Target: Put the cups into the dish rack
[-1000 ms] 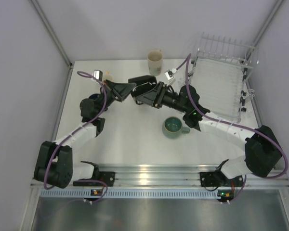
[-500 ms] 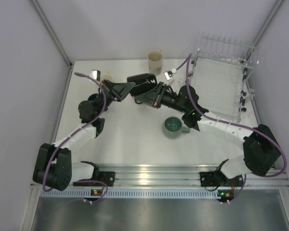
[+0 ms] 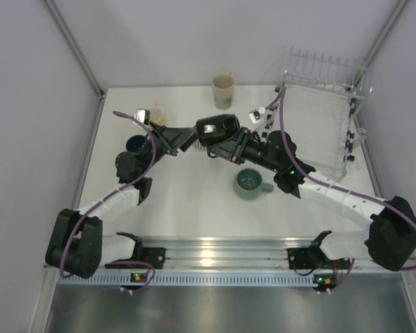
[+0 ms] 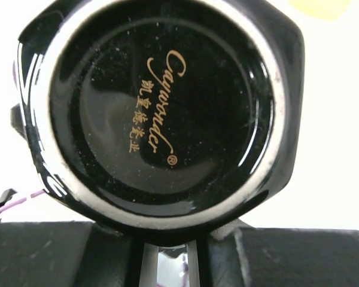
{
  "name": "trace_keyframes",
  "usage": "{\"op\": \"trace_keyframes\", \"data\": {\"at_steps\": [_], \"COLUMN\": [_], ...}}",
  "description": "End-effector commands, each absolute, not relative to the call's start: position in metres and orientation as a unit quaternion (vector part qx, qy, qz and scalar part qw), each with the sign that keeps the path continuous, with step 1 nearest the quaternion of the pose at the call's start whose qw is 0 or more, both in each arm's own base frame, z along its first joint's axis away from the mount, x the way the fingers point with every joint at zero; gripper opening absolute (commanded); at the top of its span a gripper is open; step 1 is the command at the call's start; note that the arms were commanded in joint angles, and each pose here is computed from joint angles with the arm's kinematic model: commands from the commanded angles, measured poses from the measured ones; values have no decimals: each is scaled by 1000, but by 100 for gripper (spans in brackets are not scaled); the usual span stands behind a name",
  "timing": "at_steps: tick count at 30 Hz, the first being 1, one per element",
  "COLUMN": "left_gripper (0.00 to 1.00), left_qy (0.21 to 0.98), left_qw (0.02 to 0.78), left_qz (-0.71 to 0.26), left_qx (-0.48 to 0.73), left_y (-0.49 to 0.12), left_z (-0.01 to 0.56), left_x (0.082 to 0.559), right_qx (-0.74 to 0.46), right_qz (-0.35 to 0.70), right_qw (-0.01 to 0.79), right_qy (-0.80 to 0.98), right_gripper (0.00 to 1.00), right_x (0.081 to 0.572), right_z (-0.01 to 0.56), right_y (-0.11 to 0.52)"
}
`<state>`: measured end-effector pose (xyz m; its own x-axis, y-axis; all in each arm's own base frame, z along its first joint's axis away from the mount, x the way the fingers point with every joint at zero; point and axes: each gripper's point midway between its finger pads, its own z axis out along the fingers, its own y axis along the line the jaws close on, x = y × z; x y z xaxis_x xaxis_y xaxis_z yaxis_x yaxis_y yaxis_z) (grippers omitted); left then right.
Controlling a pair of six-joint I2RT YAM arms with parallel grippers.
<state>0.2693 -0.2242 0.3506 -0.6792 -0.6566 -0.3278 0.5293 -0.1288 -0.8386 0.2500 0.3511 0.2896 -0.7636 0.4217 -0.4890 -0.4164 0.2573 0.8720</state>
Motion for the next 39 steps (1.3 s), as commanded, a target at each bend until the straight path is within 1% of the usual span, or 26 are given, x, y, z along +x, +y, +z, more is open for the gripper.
{"op": "trace_keyframes", "data": {"at_steps": [1,2,3,4,5,6,7,8,9,10,11,12,13,14,16,18,20,23,24,27,32,36,39], "left_gripper": [91,96,98,98,98,98,98,98,98,98,98,98,98,98,98,98,98,98,98,98,98,98,98], "left_qy": [489,497,508,542,557,580,624,633,647,686,689,699,714,736,753,759,771,777,785,793,785,779,779], "left_qw": [424,421,418,398,396,410,387,398,422,399,427,436,435,432,434,436,427,420,412,410,426,436,442], "left_qz": [-763,-758,-753,-740,-730,-704,-678,-663,-634,-607,-586,-567,-548,-521,-494,-482,-471,-468,-463,-451,-449,-450,-444], "left_qx": [-14,-9,-8,-28,-25,-18,-40,-34,-23,-42,-19,-24,-27,-25,-32,-27,-30,-13,-12,-6,-12,-15,-14], "left_y": [-221,-223,-226,-230,-232,-234,-236,-235,-233,-232,-229,-226,-223,-219,-213,-209,-206,-206,-204,-200,-193,-191,-189], "left_z": [368,366,362,348,348,338,317,324,319,298,307,304,299,292,285,284,274,268,263,259,263,268,271], "left_x": [250,252,254,263,265,272,279,279,284,286,286,289,290,289,289,284,279,270,267,260,251,249,249], "right_qx": [-1,9,6,20,28,28,47,53,45,70,78,73,100,97,116,113,119,123,123,131,140,129,124], "right_qz": [597,577,565,544,520,482,447,421,377,333,300,255,196,160,104,73,50,-4,-19,-51,-72,-58,-46], "right_qw": [454,453,468,484,491,493,512,521,522,545,554,561,573,580,585,579,591,581,568,568,554,546,549], "right_qy": [662,680,679,685,699,723,732,741,764,766,773,784,789,793,796,804,796,805,813,811,817,826,825], "right_gripper": [0,0,0,0,0,0,0,0,0,0,0,0,0,0,0,0,0,0,0,0,0,0,0], "right_x": [258,262,260,269,274,274,286,290,290,304,309,314,322,326,337,349,362,385,394,414,435,456,473], "right_z": [346,335,339,339,332,320,321,317,305,308,306,299,294,290,279,267,268,251,238,234,215,196,194], "right_y": [315,307,297,285,274,260,241,228,213,188,173,158,132,121,102,97,93,83,83,74,58,55,53]}}
